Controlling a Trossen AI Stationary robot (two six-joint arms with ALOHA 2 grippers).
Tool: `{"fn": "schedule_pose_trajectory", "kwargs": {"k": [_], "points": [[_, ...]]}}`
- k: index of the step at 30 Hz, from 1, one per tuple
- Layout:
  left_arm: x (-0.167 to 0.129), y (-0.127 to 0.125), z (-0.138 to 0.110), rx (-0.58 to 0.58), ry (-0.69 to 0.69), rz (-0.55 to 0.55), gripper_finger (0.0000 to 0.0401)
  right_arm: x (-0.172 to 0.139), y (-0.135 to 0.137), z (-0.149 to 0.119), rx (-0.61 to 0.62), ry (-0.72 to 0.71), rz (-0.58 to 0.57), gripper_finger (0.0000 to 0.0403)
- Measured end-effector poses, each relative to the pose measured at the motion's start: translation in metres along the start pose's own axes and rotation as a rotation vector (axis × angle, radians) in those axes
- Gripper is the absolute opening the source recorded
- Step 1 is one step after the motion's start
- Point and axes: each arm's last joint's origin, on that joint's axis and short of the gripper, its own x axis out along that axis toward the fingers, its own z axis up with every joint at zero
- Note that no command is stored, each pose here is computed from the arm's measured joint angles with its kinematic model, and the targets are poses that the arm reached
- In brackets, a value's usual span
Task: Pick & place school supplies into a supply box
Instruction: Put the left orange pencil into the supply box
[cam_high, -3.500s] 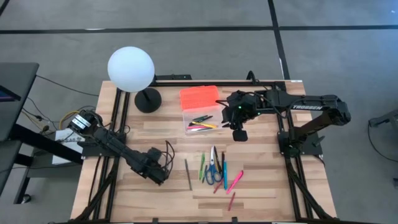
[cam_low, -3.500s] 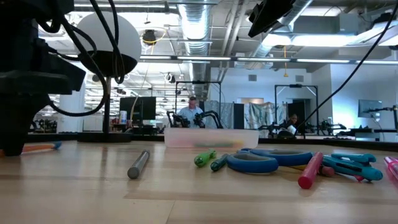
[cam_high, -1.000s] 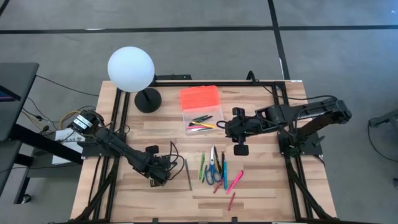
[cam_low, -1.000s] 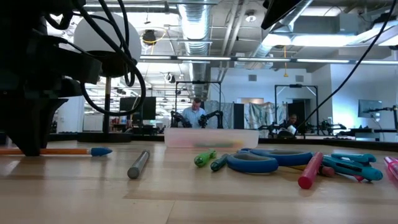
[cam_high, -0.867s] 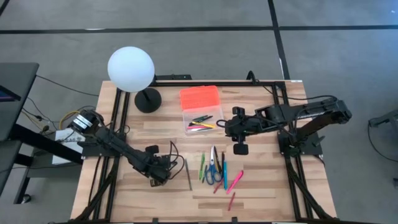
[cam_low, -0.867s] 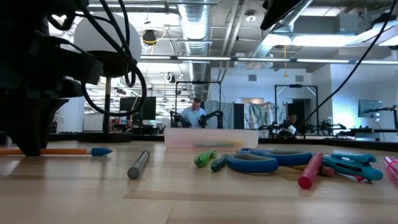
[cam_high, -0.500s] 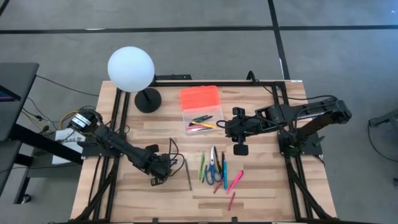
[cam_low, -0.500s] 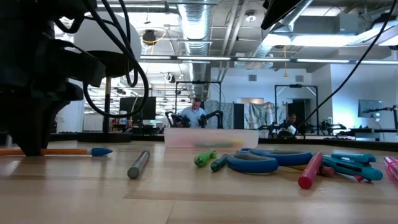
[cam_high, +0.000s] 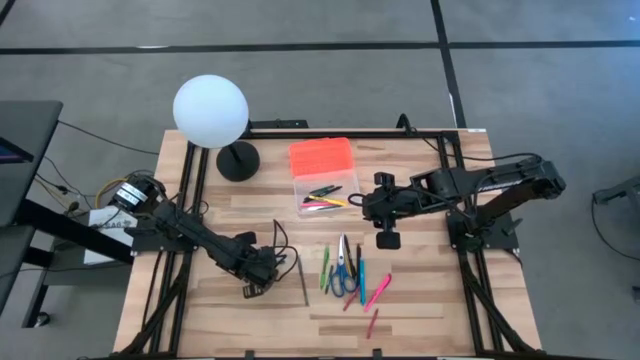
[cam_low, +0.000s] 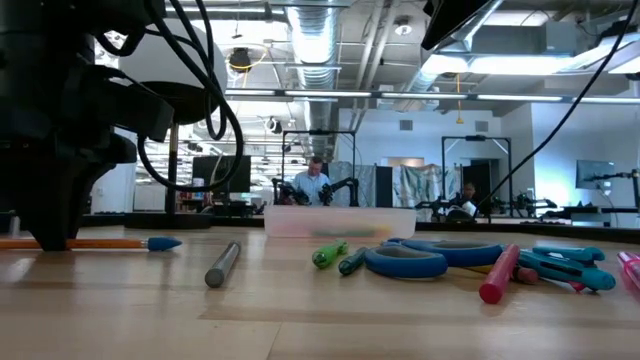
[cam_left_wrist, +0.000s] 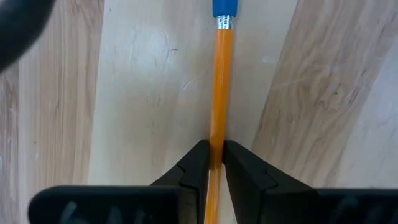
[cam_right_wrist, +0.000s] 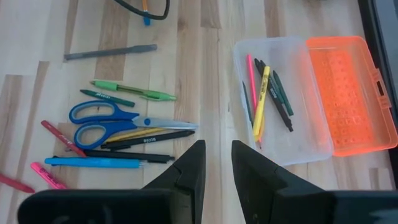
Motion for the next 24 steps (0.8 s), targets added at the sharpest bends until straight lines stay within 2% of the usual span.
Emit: {"fn": "schedule_pose_trajectory", "kwargs": {"k": [12,24], "points": [[-0.0013,-0.0009,0.0005,-0.072,0.000,-0.012,0.0024,-0.0001,0.0000,-0.0008,-0.008,0.007,0.000,0.0072],[-0.0085,0.0018,0.0013,-0.206,-0.064,0.021,0.0019,-0.0001,0.0000,-0.0008,-0.010,0.007,0.000,0.0072]]}}
